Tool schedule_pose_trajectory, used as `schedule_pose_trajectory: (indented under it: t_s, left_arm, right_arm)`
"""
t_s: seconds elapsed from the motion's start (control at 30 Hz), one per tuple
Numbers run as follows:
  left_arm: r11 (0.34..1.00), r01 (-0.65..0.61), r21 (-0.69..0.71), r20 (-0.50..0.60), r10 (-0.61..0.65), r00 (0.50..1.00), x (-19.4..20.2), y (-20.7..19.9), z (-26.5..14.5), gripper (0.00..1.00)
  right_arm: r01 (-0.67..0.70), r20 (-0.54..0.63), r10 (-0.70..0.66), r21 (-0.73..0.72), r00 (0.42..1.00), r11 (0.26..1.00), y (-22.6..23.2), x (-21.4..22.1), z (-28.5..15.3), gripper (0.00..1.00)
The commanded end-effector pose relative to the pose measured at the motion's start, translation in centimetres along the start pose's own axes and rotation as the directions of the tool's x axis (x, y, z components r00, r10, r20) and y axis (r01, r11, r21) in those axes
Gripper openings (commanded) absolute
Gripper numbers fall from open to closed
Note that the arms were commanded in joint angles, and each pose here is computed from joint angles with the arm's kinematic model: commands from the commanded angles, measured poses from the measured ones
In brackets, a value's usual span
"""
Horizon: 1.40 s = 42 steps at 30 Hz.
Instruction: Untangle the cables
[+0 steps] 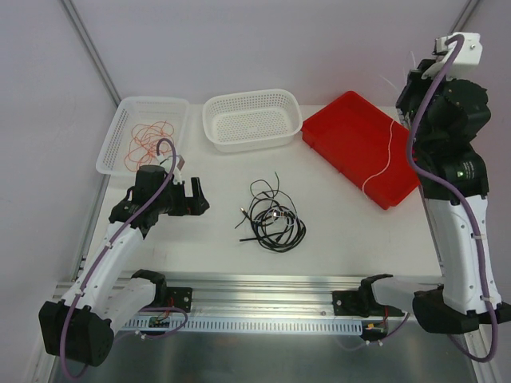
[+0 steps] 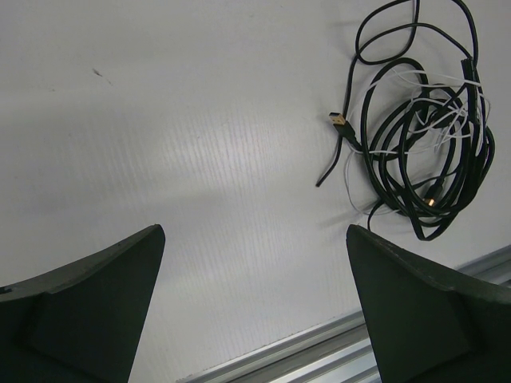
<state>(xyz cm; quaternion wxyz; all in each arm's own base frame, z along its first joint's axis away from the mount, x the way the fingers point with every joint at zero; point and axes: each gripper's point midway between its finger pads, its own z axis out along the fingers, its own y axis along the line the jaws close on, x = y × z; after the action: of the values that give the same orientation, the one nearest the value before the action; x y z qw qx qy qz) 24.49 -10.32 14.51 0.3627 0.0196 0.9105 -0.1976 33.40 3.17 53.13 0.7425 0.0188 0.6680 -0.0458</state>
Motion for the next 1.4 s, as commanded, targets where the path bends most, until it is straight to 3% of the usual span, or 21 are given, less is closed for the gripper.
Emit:
schedule_pose_trajectory:
  t_s: [0.0, 0.4, 0.63, 0.87, 1.03, 1.07, 1.17, 1.2, 1.23, 1.37]
  left_arm:
    - [0.999, -0.022, 0.042, 0.001, 0.022, 1.0, -0.1, -0.6, 0.2, 0.99]
    - [0.998, -0.02, 0.057, -0.014, 0.021, 1.0, 0.2, -0.8, 0.4, 0.99]
    - [0.998, -0.021, 0.063, -0.023, 0.022, 0.999, 0.3, -0.9, 0.5, 0.99]
    - [0.998, -0.015, 0.055, -0.052, 0.018, 0.998, 0.7, -0.6, 1.0, 0.99]
    - [0.998, -0.011, 0.062, -0.064, 0.015, 0.998, 0.8, -0.7, 1.2, 0.99]
    - [0.998, -0.013, 0.063, -0.065, 0.017, 0.998, 0.8, -0.7, 1.2, 0.99]
    - [0.998, -0.01, 0.066, -0.073, 0.015, 0.997, 1.0, -0.7, 1.3, 0.99]
    - [0.998, -0.011, 0.066, -0.072, 0.015, 0.997, 0.9, -0.7, 1.3, 0.99]
    - [0.998, -0.01, 0.066, -0.074, 0.015, 0.997, 1.0, -0.7, 1.3, 0.99]
    - [0.998, -0.011, 0.07, -0.065, 0.016, 0.998, 0.8, -0.8, 1.2, 0.99]
  right_arm:
    - [-0.093, 0.11, 0.089, 0.038, 0.99, 0.995, -2.3, -3.6, 0.7, 0.01]
    - [-0.086, -0.031, 0.094, 0.19, 0.995, 0.978, -7.5, 5.1, 9.6, 0.01]
    - [-0.076, -0.197, 0.108, 0.166, 0.974, 0.983, -6.8, 13.3, 15.9, 0.01]
    - [-0.162, -0.386, 0.218, 0.171, 0.896, 0.972, -5.4, 25.0, 19.3, 0.01]
    - [-0.228, -0.571, 0.27, 0.146, 0.775, 0.963, -3.0, 34.2, 19.5, 0.04]
    - [-0.238, -0.591, 0.277, 0.144, 0.758, 0.96, -2.7, 35.2, 19.4, 0.06]
    - [-0.264, -0.655, 0.282, 0.129, 0.701, 0.956, -1.7, 38.2, 18.7, 0.27]
    - [-0.263, -0.662, 0.281, 0.131, 0.695, 0.956, -1.7, 38.5, 18.4, 0.39]
    - [-0.262, -0.659, 0.282, 0.131, 0.698, 0.956, -1.7, 38.1, 18.2, 0.45]
    - [-0.25, -0.647, 0.261, 0.111, 0.716, 0.962, -1.1, 36.1, 16.2, 0.57]
